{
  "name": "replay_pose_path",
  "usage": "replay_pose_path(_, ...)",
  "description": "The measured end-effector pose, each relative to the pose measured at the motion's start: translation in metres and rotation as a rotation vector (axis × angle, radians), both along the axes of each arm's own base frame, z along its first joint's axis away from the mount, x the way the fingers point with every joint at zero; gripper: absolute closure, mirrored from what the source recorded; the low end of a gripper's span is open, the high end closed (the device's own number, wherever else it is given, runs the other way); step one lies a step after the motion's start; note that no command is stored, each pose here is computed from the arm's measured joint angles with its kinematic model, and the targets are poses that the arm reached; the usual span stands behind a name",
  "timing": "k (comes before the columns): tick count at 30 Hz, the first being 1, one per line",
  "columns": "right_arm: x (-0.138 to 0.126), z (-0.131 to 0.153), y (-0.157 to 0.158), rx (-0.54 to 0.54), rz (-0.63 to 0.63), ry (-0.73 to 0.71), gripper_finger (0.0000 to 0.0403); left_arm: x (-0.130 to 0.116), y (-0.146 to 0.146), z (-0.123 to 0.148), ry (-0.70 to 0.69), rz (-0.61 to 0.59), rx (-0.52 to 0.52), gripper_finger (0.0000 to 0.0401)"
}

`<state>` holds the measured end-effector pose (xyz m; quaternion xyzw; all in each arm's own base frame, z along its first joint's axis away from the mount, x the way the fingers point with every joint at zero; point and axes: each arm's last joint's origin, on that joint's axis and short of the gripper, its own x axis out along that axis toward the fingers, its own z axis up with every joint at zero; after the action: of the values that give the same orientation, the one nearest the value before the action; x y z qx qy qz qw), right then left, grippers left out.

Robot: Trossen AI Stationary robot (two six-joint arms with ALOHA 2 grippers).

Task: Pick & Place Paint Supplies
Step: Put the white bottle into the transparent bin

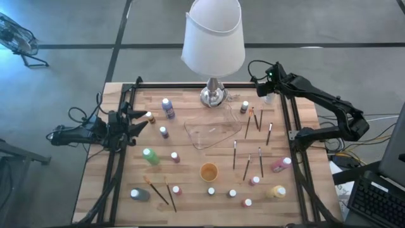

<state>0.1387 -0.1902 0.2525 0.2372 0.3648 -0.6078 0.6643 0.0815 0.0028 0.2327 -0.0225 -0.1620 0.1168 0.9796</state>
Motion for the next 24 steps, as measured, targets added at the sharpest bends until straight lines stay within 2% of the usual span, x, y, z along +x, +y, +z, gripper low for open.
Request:
replay_pose_path(17,0.0,0.001,0.0,-0.01,0.02,0.014,0.0286,0.0,0.0,0.0,0.001,0.0,0.0,0.0183)
replay_pose_path(24,-0.004,0.01,0.006,-0.033,0.033,-0.015,0.0287,0.0,0.0,0.0,0.0,0.0,0.0,0.0183)
